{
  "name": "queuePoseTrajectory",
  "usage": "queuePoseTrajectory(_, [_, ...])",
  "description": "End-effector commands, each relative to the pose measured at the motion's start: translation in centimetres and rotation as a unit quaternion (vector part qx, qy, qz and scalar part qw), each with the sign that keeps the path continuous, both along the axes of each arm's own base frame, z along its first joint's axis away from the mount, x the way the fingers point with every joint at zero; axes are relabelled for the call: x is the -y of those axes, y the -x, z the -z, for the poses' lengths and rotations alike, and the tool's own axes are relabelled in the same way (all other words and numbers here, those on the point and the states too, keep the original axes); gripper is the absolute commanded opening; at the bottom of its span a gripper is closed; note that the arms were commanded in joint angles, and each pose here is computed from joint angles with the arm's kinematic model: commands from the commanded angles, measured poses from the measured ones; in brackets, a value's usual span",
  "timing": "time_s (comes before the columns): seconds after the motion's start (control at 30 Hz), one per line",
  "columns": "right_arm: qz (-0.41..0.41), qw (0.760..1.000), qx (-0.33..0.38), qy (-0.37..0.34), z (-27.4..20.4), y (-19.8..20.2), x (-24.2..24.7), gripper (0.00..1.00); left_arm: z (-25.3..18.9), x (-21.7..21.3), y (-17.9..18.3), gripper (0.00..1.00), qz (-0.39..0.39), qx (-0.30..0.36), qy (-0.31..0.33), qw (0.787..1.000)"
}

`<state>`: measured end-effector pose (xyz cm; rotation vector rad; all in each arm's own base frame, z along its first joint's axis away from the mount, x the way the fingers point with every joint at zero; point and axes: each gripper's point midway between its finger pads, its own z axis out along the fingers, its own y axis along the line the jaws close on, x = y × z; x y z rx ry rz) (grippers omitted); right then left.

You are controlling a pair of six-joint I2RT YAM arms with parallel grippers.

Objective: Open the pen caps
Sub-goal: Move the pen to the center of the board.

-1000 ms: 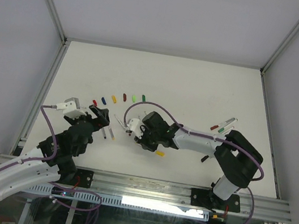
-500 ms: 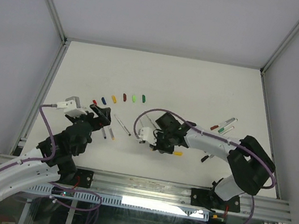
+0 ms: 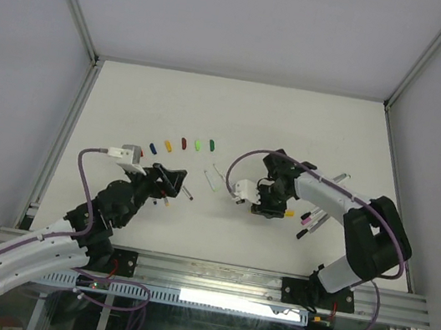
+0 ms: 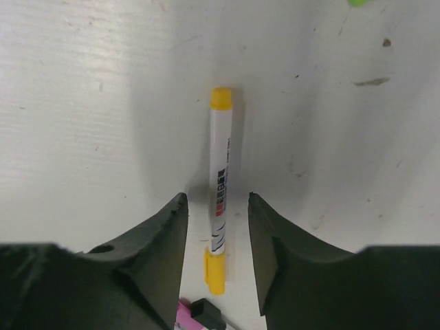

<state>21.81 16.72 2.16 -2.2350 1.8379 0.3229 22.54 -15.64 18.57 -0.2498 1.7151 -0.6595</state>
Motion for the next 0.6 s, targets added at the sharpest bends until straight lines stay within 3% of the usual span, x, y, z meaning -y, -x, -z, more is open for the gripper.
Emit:
queuePoseTrajectory(0.0, [0.005,0.998,-0.008,-0.066,-3.5,0.2,-0.8,0.45,-2.4,4.4,1.3,0.86,0.132,0.083,0.006,0.988])
queuePoseTrajectory(0.27, [0.122,0.965,-0.030,-0.230,-10.8,-1.5,-0.9,0.47,-1.9,12.4,4.0,0.87,0.353,0.169,-0.073,0.917])
queuePoseTrajectory(0.4, [0.220,0.916,-0.058,-0.330,-15.7,-4.2,-0.7,0.45,0.1,16.4,4.0,0.88,0.434,0.178,-0.138,0.873])
queuePoseTrajectory(0.57, [0.289,0.858,-0.089,-0.414,-20.5,-7.2,-0.1,0.46,3.9,20.4,3.6,0.95,0.492,0.239,-0.250,0.799])
